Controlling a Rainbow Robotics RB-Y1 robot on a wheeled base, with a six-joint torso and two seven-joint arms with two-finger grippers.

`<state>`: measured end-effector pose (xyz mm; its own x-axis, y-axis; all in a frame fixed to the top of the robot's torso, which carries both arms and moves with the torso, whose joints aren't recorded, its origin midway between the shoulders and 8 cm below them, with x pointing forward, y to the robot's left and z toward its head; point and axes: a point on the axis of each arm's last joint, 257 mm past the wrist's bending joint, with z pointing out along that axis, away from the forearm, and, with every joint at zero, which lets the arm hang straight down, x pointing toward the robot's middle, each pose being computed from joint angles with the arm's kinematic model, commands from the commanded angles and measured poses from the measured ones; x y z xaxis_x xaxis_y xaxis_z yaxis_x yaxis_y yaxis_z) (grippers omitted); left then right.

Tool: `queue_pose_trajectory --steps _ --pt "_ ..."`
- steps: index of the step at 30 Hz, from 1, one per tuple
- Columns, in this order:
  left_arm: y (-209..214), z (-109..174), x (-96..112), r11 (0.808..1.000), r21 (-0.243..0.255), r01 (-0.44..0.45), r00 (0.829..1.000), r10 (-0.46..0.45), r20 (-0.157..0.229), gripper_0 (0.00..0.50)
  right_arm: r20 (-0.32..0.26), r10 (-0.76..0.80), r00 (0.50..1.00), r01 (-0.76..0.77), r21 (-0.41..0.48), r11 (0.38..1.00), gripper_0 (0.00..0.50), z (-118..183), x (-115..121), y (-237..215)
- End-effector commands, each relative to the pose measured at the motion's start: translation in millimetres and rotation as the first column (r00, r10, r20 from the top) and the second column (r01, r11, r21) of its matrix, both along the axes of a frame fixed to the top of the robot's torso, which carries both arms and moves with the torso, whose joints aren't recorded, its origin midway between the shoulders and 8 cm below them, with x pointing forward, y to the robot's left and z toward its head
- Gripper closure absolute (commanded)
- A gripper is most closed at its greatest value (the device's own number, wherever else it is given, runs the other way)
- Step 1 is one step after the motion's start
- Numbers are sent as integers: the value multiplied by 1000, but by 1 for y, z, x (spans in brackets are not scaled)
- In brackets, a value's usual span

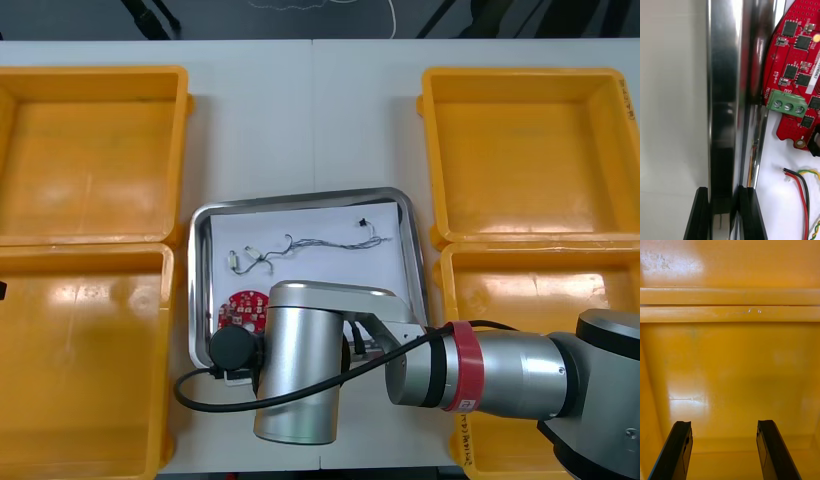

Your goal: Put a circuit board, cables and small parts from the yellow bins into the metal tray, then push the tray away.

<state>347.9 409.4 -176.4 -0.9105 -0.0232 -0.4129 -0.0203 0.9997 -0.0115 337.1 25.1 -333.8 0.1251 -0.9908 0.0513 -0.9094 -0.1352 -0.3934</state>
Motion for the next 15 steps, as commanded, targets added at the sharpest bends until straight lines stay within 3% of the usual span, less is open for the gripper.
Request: queue_pose_trajectory --steps 1,15 --pt "1 6 2 1000 14 12 999 -13 33 0 -14 -4 1000 5 45 999 500 2 -11 17" --pt "1 6 2 1000 14 12 999 -13 33 0 -13 -39 999 40 86 995 500 23 4 19"
